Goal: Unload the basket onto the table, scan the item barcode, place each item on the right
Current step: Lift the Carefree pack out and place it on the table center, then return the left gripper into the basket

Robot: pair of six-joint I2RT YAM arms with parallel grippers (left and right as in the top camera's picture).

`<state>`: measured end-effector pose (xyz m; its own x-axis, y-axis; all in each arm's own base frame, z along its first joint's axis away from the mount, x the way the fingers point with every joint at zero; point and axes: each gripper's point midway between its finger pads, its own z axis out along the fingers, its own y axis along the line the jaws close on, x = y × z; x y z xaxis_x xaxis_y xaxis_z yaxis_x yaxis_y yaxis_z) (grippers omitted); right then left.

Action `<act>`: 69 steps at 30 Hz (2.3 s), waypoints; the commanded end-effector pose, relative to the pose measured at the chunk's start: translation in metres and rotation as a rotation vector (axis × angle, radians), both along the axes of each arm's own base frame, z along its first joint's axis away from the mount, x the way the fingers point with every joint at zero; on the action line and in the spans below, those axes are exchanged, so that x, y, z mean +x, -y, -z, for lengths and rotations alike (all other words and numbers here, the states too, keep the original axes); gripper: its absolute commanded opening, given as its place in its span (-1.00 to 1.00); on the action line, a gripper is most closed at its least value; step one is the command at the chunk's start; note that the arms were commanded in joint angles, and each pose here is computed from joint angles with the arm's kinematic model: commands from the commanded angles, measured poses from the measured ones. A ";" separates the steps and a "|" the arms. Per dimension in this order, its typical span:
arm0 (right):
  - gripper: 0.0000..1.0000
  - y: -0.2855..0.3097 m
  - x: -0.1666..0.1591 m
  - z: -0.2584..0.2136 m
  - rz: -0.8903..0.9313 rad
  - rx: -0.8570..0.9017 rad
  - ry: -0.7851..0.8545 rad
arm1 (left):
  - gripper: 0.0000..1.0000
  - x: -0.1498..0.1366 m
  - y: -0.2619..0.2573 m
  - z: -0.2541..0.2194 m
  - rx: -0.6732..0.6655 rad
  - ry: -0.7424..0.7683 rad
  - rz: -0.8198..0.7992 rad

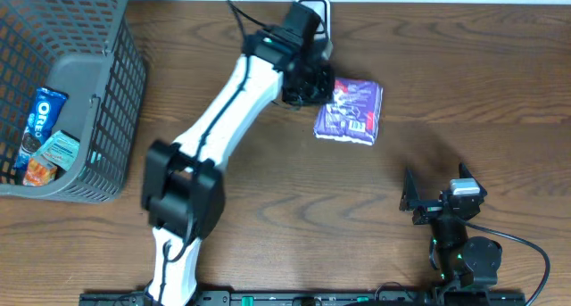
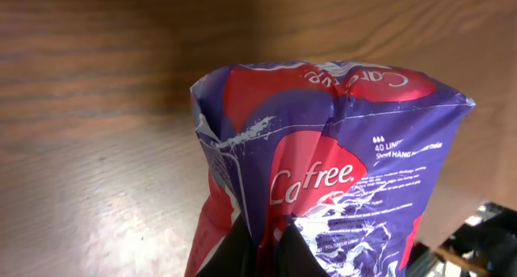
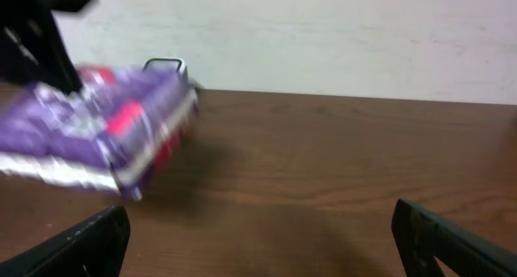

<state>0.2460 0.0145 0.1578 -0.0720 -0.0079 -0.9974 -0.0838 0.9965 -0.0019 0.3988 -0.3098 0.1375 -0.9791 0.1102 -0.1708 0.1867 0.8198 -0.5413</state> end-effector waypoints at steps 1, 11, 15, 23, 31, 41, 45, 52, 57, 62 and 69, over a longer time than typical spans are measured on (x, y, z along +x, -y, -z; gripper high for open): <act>0.98 0.001 0.000 0.001 0.002 0.011 -0.001 | -0.66 0.002 0.003 0.015 0.006 -0.030 -0.005; 0.98 0.001 0.000 0.001 0.002 0.011 -0.001 | 0.89 0.007 -0.008 0.001 0.004 0.017 0.022; 0.98 0.001 0.000 0.001 0.002 0.011 -0.001 | 0.91 0.021 -0.035 -0.033 0.022 0.101 -0.028; 0.98 0.001 0.000 0.001 0.002 0.011 -0.001 | 0.91 0.043 -0.154 -0.135 0.127 0.352 -0.309; 0.98 0.001 0.000 0.001 0.002 0.011 -0.001 | 0.91 0.024 -0.337 -0.225 0.363 0.596 -0.722; 0.98 0.001 0.000 0.001 0.002 0.011 -0.001 | 0.91 -0.046 -0.524 -0.196 0.721 0.357 -1.279; 0.99 0.001 0.000 0.001 0.002 0.011 -0.001 | 0.81 -0.052 -0.542 -0.159 0.753 0.211 -1.291; 0.98 0.001 0.000 0.001 0.002 0.011 -0.001 | 0.62 -0.053 -0.550 -0.083 0.803 -0.062 -1.222; 0.98 0.001 0.000 0.001 0.002 0.011 -0.001 | 0.64 -0.067 -0.558 -0.037 0.862 -0.256 -1.238; 0.98 0.001 0.000 0.001 0.002 0.011 -0.001 | 0.66 -0.075 -0.563 -0.002 0.882 -0.387 -1.197; 0.99 0.001 0.000 0.001 0.002 0.011 -0.001 | 0.72 -0.086 -0.565 0.028 0.890 -0.505 -1.159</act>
